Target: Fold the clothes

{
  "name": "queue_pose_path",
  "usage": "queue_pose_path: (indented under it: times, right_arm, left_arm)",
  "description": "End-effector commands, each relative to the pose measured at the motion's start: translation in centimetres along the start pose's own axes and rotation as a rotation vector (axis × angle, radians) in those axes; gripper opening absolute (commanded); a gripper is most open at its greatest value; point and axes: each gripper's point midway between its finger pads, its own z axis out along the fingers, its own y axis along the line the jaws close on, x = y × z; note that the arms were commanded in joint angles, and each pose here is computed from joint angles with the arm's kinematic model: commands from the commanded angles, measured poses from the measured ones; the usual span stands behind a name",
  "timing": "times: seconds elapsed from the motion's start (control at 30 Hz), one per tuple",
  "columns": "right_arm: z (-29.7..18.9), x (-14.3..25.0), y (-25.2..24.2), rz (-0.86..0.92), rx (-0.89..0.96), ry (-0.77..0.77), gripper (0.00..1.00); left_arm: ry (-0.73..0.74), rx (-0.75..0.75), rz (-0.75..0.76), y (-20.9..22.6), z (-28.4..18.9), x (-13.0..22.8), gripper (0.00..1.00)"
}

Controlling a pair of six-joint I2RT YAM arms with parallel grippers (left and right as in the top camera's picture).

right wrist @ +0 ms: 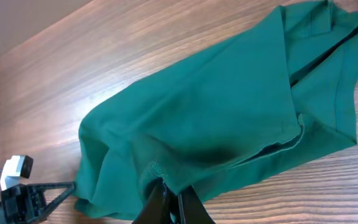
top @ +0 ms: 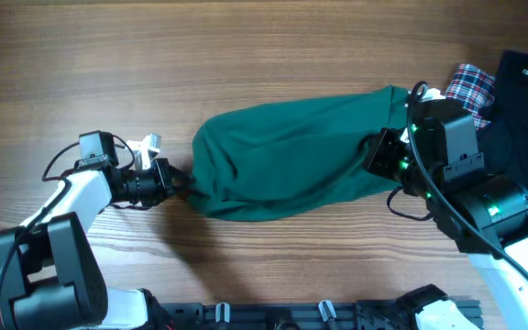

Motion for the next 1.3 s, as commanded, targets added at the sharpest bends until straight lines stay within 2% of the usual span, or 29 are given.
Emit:
queue_pose_path:
  times: [0.0,0.2,0.43,0.57,0.8,1.07,1.27]
  right_arm:
    - [-0.3,-0.7,0.1,-0.008,0.006,-0.024,0.04]
    - [-0.4,-0.8,0.1,-0.008,0.001,-0.029,0.04]
    - [-3.1,-2.2,1.1,-0.006,-0.075,-0.138,0.04]
    - [-5.0,-2.5,1.1,-0.004,-0.109,-0.189,0.04]
    - [-10.0,-2.8,1.2,-0.006,-0.189,-0.3,0.05]
    - [-17.3,-4.8,0.6,-0.008,-0.177,-0.431,0.04]
    - [-22.2,-6.1,0.9,-0.025,-0.213,-0.539,0.04]
  left_arm:
    - [-0.022,0.028,0.046,-1.4,-0.7,-0.2,0.04]
    - [-0.07,0.034,0.105,-4.3,-3.1,0.5,0.04]
    - [-0.319,0.059,0.404,-13.1,-10.6,2.5,0.04]
    - [-0.451,0.03,0.48,-15.9,-14.0,4.2,0.04]
    - [-0.538,0.044,0.581,-21.1,-18.6,7.4,0.04]
    - [-0.713,-0.107,0.685,-26.0,-25.8,11.0,0.04]
    - [-0.834,-0.107,0.786,-29.8,-29.8,14.4,0.04]
